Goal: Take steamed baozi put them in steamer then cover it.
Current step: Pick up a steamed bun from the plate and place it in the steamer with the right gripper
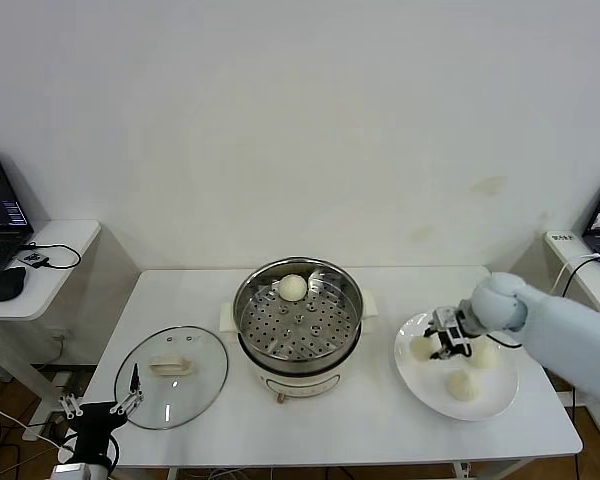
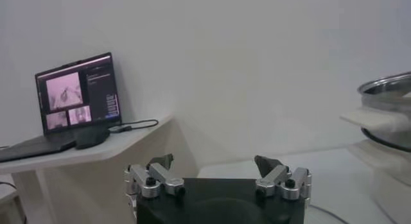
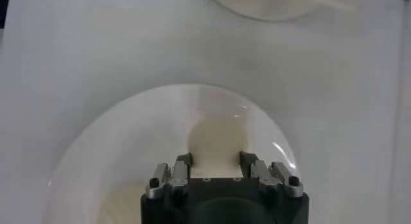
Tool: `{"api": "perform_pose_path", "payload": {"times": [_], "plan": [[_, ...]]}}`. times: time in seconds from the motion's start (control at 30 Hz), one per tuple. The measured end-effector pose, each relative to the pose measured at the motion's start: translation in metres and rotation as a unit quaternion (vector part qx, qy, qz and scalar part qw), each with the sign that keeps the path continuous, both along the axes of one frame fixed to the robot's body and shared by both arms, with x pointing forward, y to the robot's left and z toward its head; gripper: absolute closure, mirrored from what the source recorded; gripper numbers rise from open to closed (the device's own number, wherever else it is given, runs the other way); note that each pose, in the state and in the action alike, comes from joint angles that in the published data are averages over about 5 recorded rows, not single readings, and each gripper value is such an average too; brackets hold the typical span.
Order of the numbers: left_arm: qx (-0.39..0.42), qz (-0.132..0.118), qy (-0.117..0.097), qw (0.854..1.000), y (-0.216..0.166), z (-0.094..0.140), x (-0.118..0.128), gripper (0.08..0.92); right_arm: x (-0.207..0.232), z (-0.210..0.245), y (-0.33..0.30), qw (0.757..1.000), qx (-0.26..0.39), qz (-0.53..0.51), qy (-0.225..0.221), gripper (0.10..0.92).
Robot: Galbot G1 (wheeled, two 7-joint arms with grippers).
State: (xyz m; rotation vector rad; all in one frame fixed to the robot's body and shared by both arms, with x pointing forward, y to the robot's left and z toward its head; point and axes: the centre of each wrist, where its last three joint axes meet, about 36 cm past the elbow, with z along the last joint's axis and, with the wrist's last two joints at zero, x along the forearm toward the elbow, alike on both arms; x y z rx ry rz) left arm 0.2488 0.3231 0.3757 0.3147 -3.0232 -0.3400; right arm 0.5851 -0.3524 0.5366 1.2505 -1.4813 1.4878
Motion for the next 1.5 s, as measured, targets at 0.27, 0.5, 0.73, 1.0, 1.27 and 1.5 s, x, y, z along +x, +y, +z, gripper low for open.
{"api": "perform_pose_path", "payload": {"times": [0.27,0.5,0.73,1.0,1.27,1.5], "plan": [[0.002,-0.007,-0.003,1.0,-0.001,0.004,0.003,0.177,0.015,0.081,0.013,0.998,0.027,0.006,-0.052,0.522],[0.004,-0.012,-0.006,1.0,0.0,0.005,0.007,0.177,0.026,0.142,0.065,0.994,0.061,0.04,-0.081,0.514],[0.005,-0.011,-0.01,1.0,0.002,0.008,0.01,0.177,0.036,0.167,0.145,0.989,0.099,0.077,-0.077,0.492],[0.005,-0.004,-0.012,1.0,0.007,0.007,0.012,0.177,0.042,0.138,0.241,0.987,0.108,0.109,-0.05,0.494],[0.003,0.002,-0.013,1.0,0.008,0.007,0.011,0.177,0.038,0.093,0.302,0.988,0.098,0.117,-0.027,0.489],[0.001,0.004,-0.012,1.0,0.007,0.006,0.009,0.177,0.033,0.062,0.327,0.99,0.086,0.113,-0.017,0.49]]}}
